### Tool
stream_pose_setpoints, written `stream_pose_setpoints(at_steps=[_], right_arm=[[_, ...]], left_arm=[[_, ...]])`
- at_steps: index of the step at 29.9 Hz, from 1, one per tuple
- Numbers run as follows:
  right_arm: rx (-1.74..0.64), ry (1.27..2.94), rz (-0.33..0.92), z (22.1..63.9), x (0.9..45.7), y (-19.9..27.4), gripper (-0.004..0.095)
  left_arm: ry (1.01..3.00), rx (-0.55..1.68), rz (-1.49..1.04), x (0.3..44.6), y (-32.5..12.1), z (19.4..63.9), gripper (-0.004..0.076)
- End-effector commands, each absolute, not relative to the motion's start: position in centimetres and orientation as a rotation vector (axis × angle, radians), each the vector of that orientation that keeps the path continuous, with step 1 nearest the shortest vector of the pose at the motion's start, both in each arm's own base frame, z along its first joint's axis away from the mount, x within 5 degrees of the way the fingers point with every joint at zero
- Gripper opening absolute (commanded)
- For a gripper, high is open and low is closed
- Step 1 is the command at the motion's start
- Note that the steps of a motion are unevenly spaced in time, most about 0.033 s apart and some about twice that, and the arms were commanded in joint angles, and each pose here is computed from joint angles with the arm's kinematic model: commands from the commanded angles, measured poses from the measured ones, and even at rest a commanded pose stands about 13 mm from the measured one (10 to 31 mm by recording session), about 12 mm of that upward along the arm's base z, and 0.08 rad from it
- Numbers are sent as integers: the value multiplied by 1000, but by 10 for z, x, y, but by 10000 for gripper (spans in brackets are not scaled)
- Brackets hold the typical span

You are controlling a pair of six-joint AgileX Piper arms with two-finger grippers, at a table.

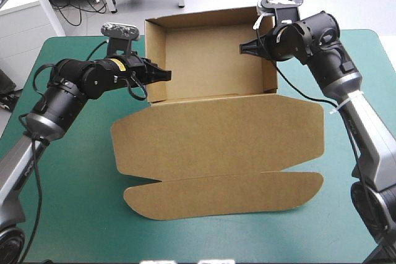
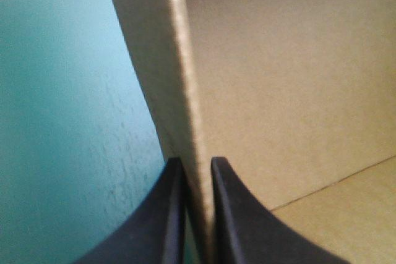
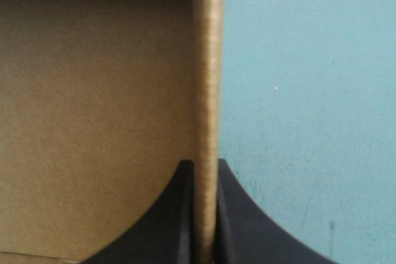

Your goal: Fold the box

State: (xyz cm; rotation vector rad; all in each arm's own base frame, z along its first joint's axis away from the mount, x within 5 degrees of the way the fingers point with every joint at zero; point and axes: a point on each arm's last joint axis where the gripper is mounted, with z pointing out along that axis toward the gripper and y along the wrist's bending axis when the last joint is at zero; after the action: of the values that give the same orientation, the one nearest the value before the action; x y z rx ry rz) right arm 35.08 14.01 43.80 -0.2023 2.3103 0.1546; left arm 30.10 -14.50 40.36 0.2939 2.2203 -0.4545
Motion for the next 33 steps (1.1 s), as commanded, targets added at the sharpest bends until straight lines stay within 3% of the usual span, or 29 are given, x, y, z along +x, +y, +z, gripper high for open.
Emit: stream_pose_setpoints(at_steps=[1,13,24,33], right_arm=[[-241,2260,216,452,344,144,-15],[-345,2616,237,373,375,168,-20],[-365,2721,271,331,394,181,-20],[-383,2733,301,326,396,184,-16]], left_arm=[[2219,318,-544,302,-158,408,-10],[2485,296,-513,331,-159,352,-10],[2620,319,-441,344,-160,320,-10],[2697,347,-387,344,-158,308,1]])
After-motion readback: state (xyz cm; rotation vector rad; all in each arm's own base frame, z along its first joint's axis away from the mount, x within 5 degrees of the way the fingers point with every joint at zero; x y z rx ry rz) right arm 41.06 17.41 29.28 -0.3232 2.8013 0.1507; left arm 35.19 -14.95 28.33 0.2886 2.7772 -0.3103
